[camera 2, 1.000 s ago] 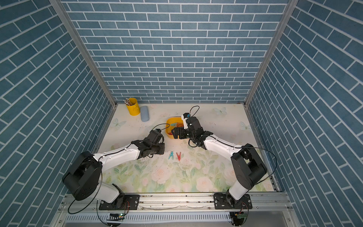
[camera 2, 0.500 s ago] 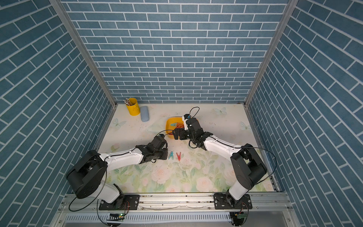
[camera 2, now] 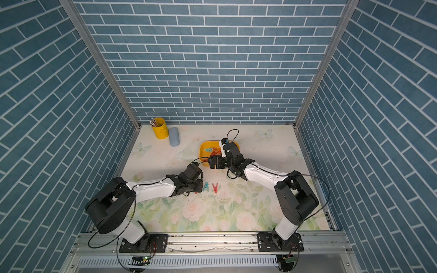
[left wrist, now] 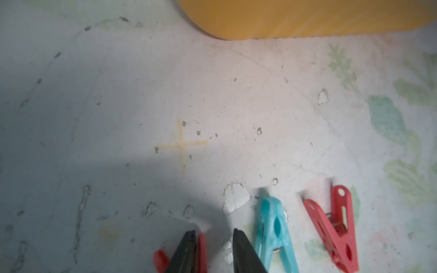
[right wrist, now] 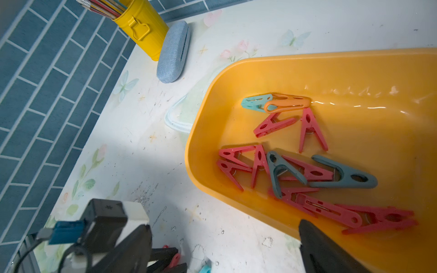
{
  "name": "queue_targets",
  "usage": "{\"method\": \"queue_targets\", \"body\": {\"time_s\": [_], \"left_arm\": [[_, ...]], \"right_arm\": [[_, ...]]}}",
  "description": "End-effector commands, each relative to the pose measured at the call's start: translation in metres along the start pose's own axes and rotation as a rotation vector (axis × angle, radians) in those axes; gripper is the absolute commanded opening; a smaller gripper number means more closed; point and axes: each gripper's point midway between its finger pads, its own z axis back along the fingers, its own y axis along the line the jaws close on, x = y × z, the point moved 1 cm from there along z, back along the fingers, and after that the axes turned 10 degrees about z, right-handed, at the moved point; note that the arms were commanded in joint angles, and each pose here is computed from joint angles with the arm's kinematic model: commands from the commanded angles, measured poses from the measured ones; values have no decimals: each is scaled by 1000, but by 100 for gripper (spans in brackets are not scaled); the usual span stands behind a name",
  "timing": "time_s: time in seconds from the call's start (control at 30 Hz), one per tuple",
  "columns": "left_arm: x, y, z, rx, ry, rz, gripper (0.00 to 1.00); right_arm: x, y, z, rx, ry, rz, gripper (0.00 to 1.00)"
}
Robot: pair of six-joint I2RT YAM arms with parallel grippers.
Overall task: Take the clothespins out of the storage box
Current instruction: Place the clothespin at the center of the board.
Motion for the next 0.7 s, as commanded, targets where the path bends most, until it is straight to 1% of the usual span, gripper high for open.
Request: {"method": "queue_targets", "body": {"time_s": [0.0, 0.03, 0.17, 0.23, 0.33, 0.4, 0.47, 0.5, 0.53, 0.6, 0.63, 0.67], "left_arm": [[11, -4, 9, 14, -31, -5, 47], [14, -5, 12, 15, -39, -4, 52], [29, -8, 22, 10, -73, 5, 65], [39, -11, 28, -1, -91, 17, 71], [54, -15, 38, -24, -120, 32, 83], [63, -17, 45, -39, -139, 42, 89], [71, -17, 51, -49, -155, 56, 95], [75, -17, 54, -56, -163, 63, 99], [79, -17, 57, -61, -170, 69, 100], [86, -17, 62, -72, -182, 76, 100], [90, -17, 64, -76, -190, 81, 100], [93, -16, 66, -80, -196, 85, 99]], "right_arm": [[9, -5, -5, -35, -5, 9, 99], [10, -7, -6, -42, -4, 12, 99], [16, -15, -12, -62, -4, 23, 99], [19, -19, -17, -71, 1, 27, 93], [23, -25, -24, -82, 9, 28, 89], [25, -35, -29, -119, 14, 24, 84], [25, -45, -35, -139, 27, 21, 72], [24, -52, -38, -153, 40, 17, 66], [23, -58, -41, -164, 52, 15, 59], [21, -68, -47, -185, 76, 19, 50], [20, -73, -50, -198, 87, 30, 46], [19, -76, -52, -209, 99, 39, 45]]}}
